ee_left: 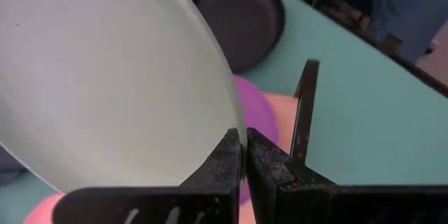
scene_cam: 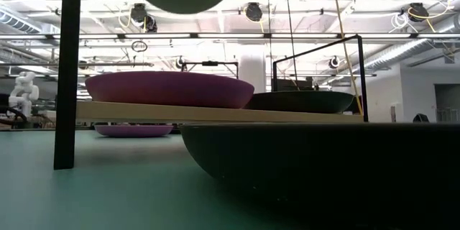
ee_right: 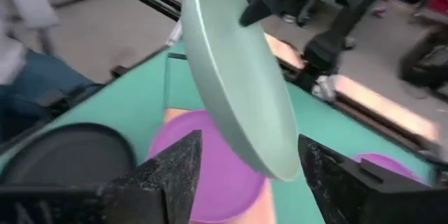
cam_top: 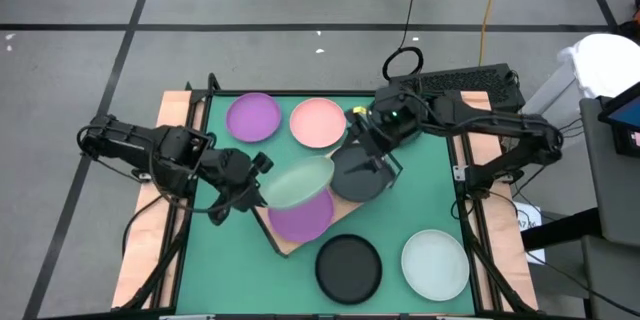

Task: Place and stack plates onto a shelf
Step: Stack the green plate on top of the black plate on the shelf

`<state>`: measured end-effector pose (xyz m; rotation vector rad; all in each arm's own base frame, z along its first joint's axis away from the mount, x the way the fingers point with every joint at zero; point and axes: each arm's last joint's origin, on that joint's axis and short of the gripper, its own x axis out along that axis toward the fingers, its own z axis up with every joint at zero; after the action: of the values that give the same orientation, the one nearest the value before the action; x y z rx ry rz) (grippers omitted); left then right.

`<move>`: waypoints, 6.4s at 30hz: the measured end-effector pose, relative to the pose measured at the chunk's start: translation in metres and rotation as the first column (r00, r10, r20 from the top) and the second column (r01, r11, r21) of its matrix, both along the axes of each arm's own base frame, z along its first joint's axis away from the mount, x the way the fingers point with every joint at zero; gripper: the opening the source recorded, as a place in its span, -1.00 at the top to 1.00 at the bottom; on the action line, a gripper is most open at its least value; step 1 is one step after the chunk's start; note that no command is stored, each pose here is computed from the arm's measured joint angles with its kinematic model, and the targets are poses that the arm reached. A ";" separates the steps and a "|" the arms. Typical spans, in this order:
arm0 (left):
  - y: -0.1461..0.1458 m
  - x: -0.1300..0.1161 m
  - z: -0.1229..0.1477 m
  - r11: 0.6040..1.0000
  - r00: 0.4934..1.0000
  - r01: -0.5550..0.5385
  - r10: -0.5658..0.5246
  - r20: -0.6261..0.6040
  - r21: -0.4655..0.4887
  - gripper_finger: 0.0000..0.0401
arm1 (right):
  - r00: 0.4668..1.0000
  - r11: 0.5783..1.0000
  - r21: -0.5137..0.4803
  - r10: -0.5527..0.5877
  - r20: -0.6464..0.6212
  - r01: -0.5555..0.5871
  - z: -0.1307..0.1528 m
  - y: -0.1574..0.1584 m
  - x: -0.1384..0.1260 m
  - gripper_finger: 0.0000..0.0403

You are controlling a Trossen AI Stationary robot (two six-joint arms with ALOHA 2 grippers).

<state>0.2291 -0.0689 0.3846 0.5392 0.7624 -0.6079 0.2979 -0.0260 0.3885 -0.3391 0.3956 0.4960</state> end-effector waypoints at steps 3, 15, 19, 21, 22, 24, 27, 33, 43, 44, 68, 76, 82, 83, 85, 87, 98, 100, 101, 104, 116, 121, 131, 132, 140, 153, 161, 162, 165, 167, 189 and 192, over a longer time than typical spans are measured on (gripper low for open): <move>0.000 0.001 0.001 0.999 0.999 0.048 -0.048 0.015 -0.005 0.95 | 0.998 0.995 0.079 0.060 -0.021 -0.058 -0.005 -0.008 0.002 -0.07; 0.006 0.007 0.001 0.986 0.985 0.163 -0.160 0.057 -0.041 0.95 | 0.970 0.959 0.159 0.242 -0.025 -0.235 -0.029 -0.014 0.026 -0.05; 0.009 0.008 0.001 0.986 0.986 0.160 -0.157 0.058 -0.047 0.95 | 0.953 0.940 0.159 0.303 0.017 -0.302 -0.027 -0.012 0.025 0.07; 0.011 0.008 0.001 0.987 0.986 0.157 -0.154 0.060 -0.045 0.95 | 0.942 0.927 0.171 0.333 0.031 -0.334 -0.027 -0.011 0.025 0.17; 0.011 0.008 0.002 0.987 0.986 0.156 -0.153 0.062 -0.042 0.95 | 0.939 0.923 0.176 0.342 0.034 -0.342 -0.027 -0.011 0.024 0.23; 0.012 0.009 0.002 0.987 0.986 0.153 -0.150 0.073 -0.044 0.95 | 0.934 0.916 0.185 0.356 0.040 -0.357 -0.027 -0.011 0.024 0.34; 0.014 0.011 0.003 0.987 0.984 0.157 -0.152 0.093 -0.042 0.95 | 0.932 0.914 0.184 0.359 0.041 -0.361 -0.027 -0.009 0.024 0.48; 0.014 0.011 0.004 0.985 0.981 0.170 -0.166 0.104 -0.029 0.95 | 0.923 0.908 0.168 0.382 0.049 -0.384 -0.027 -0.003 0.025 0.65; 0.015 0.017 0.009 0.997 0.984 0.071 -0.068 0.167 -0.015 0.81 | 0.902 0.883 0.186 0.428 0.052 -0.430 -0.028 0.000 0.022 0.96; 0.016 0.019 0.011 0.999 0.980 0.037 -0.033 0.196 -0.020 0.77 | 0.904 0.885 0.185 0.425 0.050 -0.427 -0.027 0.000 0.022 0.96; 0.025 0.010 0.052 0.905 0.810 -0.314 0.412 0.417 -0.285 -0.34 | 0.977 1.000 -0.011 -0.021 -0.211 0.019 -0.027 0.015 0.007 1.00; 0.028 0.014 0.030 0.848 0.747 -0.457 0.530 0.402 -0.269 -0.34 | 0.949 0.985 -0.096 -0.162 -0.271 0.141 -0.031 0.043 0.007 1.00; 0.029 0.013 0.010 0.822 0.716 -0.473 0.568 0.405 -0.318 -0.34 | 0.918 0.973 -0.110 -0.226 -0.326 0.201 -0.034 0.058 0.003 1.00; 0.029 0.011 0.008 0.819 0.709 -0.468 0.572 0.414 -0.330 -0.34 | 0.912 0.970 -0.117 -0.239 -0.332 0.212 -0.035 0.060 0.002 1.00; 0.031 0.004 0.003 0.816 0.702 -0.468 0.576 0.418 -0.340 -0.34 | 0.903 0.965 -0.128 -0.261 -0.341 0.231 -0.039 0.063 0.002 1.00; 0.032 -0.003 0.001 0.811 0.679 -0.453 0.583 0.446 -0.370 -0.34 | 0.894 0.959 -0.138 -0.280 -0.351 0.247 -0.043 0.065 0.001 1.00; 0.043 -0.043 -0.029 0.748 0.529 -0.486 0.663 0.529 -0.452 -0.34 | 0.865 0.937 -0.184 -0.345 -0.364 0.297 -0.061 0.071 0.000 0.99; 0.045 -0.048 -0.037 0.734 0.513 -0.506 0.679 0.526 -0.454 -0.34 | 0.858 0.934 -0.176 -0.355 -0.371 0.310 -0.063 0.071 0.001 0.99; 0.045 -0.049 -0.040 0.726 0.505 -0.515 0.686 0.523 -0.455 -0.34 | 0.854 0.930 -0.181 -0.365 -0.370 0.320 -0.064 0.071 0.001 0.99; 0.046 -0.051 -0.049 0.719 0.506 -0.523 0.694 0.512 -0.457 -0.34 | 0.840 0.912 -0.218 -0.406 -0.359 0.347 -0.068 0.072 0.000 0.98; 0.046 -0.049 -0.072 0.681 0.514 -0.564 0.732 0.447 -0.467 -0.34 | 0.824 0.890 -0.261 -0.449 -0.345 0.375 -0.070 0.086 -0.004 0.98; 0.047 -0.049 -0.072 0.660 0.493 -0.577 0.751 0.438 -0.482 -0.34 | 0.806 0.878 -0.273 -0.472 -0.358 0.393 -0.071 0.091 -0.008 0.98; 0.047 -0.049 -0.072 0.646 0.478 -0.587 0.763 0.436 -0.487 -0.34 | 0.762 0.861 -0.322 -0.502 -0.410 0.394 -0.104 0.091 -0.014 0.98; 0.047 -0.049 -0.072 0.646 0.478 -0.587 0.763 0.436 -0.487 -0.34 | 0.759 0.860 -0.326 -0.504 -0.413 0.393 -0.108 0.091 -0.014 0.98; 0.047 -0.049 -0.072 0.639 0.475 -0.587 0.769 0.428 -0.497 -0.34 | 0.726 0.850 -0.356 -0.521 -0.449 0.389 -0.127 0.086 -0.019 0.98; 0.047 -0.049 -0.072 0.639 0.475 -0.587 0.769 0.428 -0.497 -0.34 | 0.693 0.842 -0.372 -0.534 -0.484 0.390 -0.143 0.085 -0.024 0.98; 0.047 -0.049 -0.072 0.639 0.475 -0.587 0.769 0.428 -0.497 -0.34 | 0.687 0.840 -0.368 -0.539 -0.487 0.398 -0.144 0.085 -0.025 0.98; 0.047 -0.049 -0.072 0.639 0.475 -0.587 0.769 0.428 -0.497 -0.34 | 0.688 0.841 -0.368 -0.538 -0.487 0.397 -0.144 0.085 -0.025 0.98; 0.047 -0.049 -0.072 0.639 0.475 -0.587 0.769 0.428 -0.497 -0.34 | 0.691 0.842 -0.373 -0.535 -0.486 0.389 -0.144 0.085 -0.025 0.98; 0.047 -0.049 -0.072 0.639 0.475 -0.587 0.769 0.428 -0.497 -0.34 | 0.692 0.843 -0.379 -0.532 -0.488 0.382 -0.144 0.085 -0.025 0.98; 0.047 -0.049 -0.073 0.641 0.480 -0.591 0.767 0.426 -0.489 -0.34 | 0.719 0.879 -0.393 -0.456 -0.524 0.270 -0.146 0.086 -0.028 0.98; 0.047 -0.049 -0.073 0.641 0.480 -0.592 0.767 0.425 -0.488 -0.34 | 0.725 0.879 -0.401 -0.450 -0.521 0.257 -0.147 0.086 -0.028 0.98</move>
<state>0.1799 -0.0220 0.3115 0.0919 0.2047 0.2521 0.2698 0.0602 0.2411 -0.3838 1.1558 0.1382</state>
